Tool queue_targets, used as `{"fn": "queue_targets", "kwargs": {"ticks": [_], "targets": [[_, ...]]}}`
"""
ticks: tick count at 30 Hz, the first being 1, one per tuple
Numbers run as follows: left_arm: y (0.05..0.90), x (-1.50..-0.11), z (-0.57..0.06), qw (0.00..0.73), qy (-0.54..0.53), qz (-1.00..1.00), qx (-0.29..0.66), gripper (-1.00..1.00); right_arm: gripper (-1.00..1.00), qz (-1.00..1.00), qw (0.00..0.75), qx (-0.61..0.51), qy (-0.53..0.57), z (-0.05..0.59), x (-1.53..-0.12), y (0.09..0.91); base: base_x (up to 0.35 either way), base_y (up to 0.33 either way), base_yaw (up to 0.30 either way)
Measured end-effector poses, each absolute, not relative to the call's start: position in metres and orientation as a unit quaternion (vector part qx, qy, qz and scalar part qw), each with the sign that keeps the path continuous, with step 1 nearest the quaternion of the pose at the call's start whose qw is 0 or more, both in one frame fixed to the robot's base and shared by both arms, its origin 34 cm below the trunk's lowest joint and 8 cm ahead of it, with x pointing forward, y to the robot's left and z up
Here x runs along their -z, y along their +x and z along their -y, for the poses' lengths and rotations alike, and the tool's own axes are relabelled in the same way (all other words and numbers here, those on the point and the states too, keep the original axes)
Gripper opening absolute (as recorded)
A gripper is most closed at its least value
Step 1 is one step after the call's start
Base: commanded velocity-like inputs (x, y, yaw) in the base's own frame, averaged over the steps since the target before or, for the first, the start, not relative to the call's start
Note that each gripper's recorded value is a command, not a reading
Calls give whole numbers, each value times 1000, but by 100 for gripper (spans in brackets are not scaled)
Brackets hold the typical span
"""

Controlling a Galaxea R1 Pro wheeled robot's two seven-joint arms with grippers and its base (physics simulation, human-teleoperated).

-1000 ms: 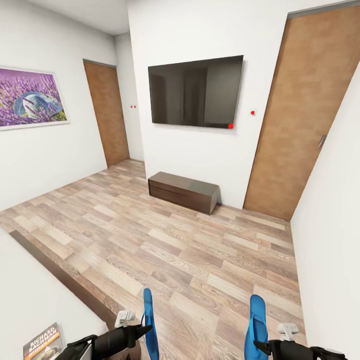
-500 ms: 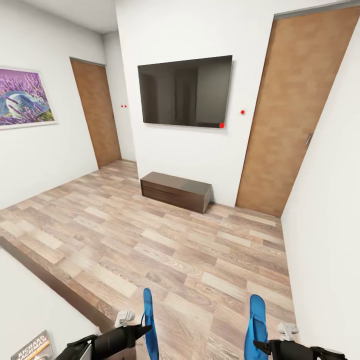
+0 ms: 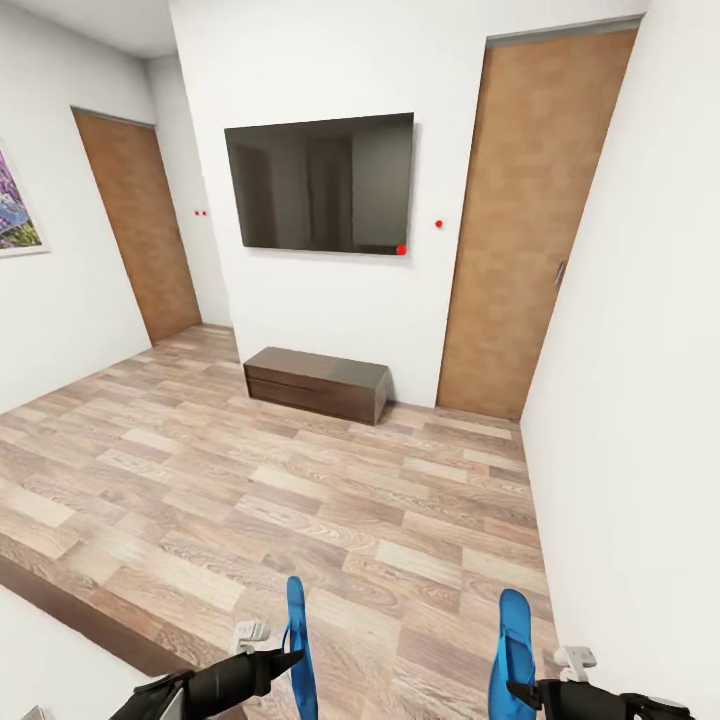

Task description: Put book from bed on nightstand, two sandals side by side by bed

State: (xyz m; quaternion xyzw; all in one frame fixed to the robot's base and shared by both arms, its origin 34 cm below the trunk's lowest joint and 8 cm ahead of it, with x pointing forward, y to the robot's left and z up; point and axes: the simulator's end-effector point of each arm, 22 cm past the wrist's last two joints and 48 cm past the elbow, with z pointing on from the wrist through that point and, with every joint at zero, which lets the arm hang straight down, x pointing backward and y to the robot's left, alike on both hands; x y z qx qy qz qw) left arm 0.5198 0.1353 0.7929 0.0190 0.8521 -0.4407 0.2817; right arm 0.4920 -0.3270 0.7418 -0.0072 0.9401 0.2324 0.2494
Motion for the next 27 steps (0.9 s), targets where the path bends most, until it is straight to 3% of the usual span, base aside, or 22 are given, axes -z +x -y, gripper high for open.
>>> {"fn": "queue_targets", "kwargs": {"ticks": [7, 16, 20, 27], "targets": [[519, -793, -135, 281, 19, -852, 441, -100, -100, -940, 249, -232, -7, 327, -742, 492, 26, 0, -15], [519, -793, -135, 281, 20, -852, 441, -100, -100, -940, 249, -232, -8, 327, -742, 492, 279, 0, -6], [519, -793, -135, 281, 19, -852, 441, -100, -100, -940, 249, -232, -8, 327, -742, 492, 267, 0, -191], [520, -793, -135, 281, 18, -852, 441, -100, -100, -940, 249, -232, -8, 327, -742, 492, 42, 0, -254]]}}
